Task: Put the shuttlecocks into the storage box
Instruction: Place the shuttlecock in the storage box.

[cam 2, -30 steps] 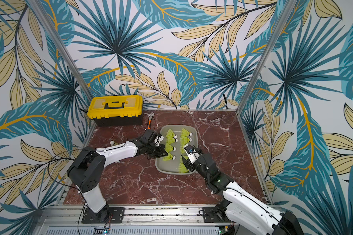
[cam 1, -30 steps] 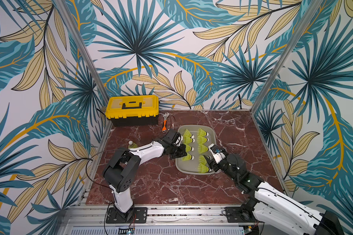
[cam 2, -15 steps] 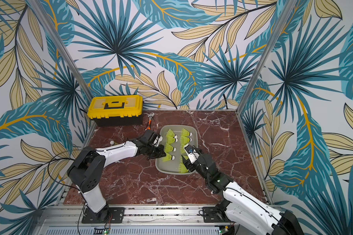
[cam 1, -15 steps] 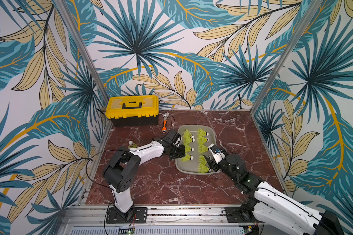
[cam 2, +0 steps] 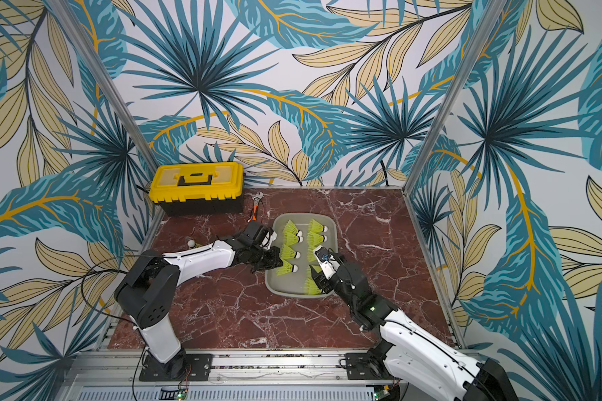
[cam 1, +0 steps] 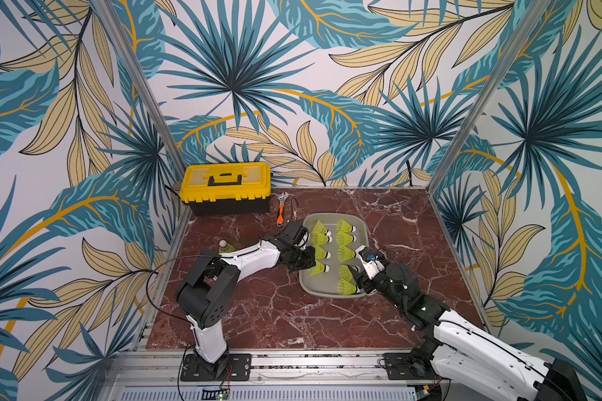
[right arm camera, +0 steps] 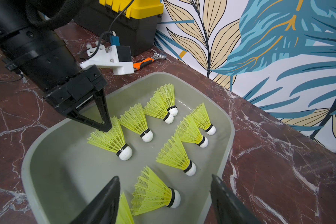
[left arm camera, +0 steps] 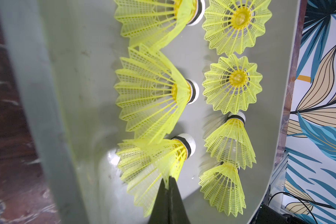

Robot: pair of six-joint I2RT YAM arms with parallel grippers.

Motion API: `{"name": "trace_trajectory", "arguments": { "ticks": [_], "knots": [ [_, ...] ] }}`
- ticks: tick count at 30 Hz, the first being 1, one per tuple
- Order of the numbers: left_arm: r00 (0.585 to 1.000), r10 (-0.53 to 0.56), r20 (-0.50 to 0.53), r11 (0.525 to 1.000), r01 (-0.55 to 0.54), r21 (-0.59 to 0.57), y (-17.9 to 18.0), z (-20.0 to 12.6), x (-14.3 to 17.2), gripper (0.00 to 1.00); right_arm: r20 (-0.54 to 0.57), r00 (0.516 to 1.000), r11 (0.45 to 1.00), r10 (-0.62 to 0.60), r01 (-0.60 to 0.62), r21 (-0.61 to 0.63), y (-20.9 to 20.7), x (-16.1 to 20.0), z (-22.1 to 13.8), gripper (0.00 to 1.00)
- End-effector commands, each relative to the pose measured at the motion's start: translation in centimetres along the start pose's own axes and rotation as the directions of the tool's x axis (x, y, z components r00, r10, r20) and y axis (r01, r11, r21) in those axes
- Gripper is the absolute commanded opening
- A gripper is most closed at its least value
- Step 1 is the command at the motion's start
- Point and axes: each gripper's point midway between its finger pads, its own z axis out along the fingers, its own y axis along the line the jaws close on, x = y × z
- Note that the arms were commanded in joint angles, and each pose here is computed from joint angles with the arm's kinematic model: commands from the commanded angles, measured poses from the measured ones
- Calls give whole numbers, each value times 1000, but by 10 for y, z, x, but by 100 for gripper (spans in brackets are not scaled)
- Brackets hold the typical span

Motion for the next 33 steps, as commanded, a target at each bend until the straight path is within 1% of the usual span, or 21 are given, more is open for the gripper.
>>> {"name": "trace_trajectory", "arguments": {
  "ticks": [1, 7, 12, 14, 19, 24, 30, 33],
  "knots": [
    [998, 32, 46, 999, -33, 16, -14, -7, -16, 0, -39, 999, 1000, 1, 0, 5, 1, 14, 1, 74],
    [998, 32, 61, 999, -32, 8, -14, -9, -19, 0, -43, 999, 1000, -1, 1, 6, 1, 15, 1, 74],
    [997, 31, 68, 999, -32, 12, -15, -10, -19, 4, -46, 999, 1000, -1, 1, 7, 1, 16, 1, 74],
    [997, 29, 74, 999, -30, 15, -15, -11, -19, 6, -46, 999, 1000, -1, 1, 7, 1, 16, 1, 74],
    [995, 31, 91, 999, -34, 36, -19, -15, -21, 20, -48, 999, 1000, -1, 2, 8, 1, 16, 1, 74],
    [994, 39, 101, 997, -45, 60, -26, -22, -22, 29, -49, 999, 1000, -1, 2, 10, 1, 17, 1, 74],
    [990, 56, 131, 995, -67, 76, -35, -35, -24, 35, -49, 999, 1000, 1, 0, 12, 0, 17, 1, 74],
    [987, 63, 146, 995, -74, 73, -36, -42, -26, 36, -50, 999, 1000, 0, 0, 12, 1, 17, 1, 74]
  ]
}}
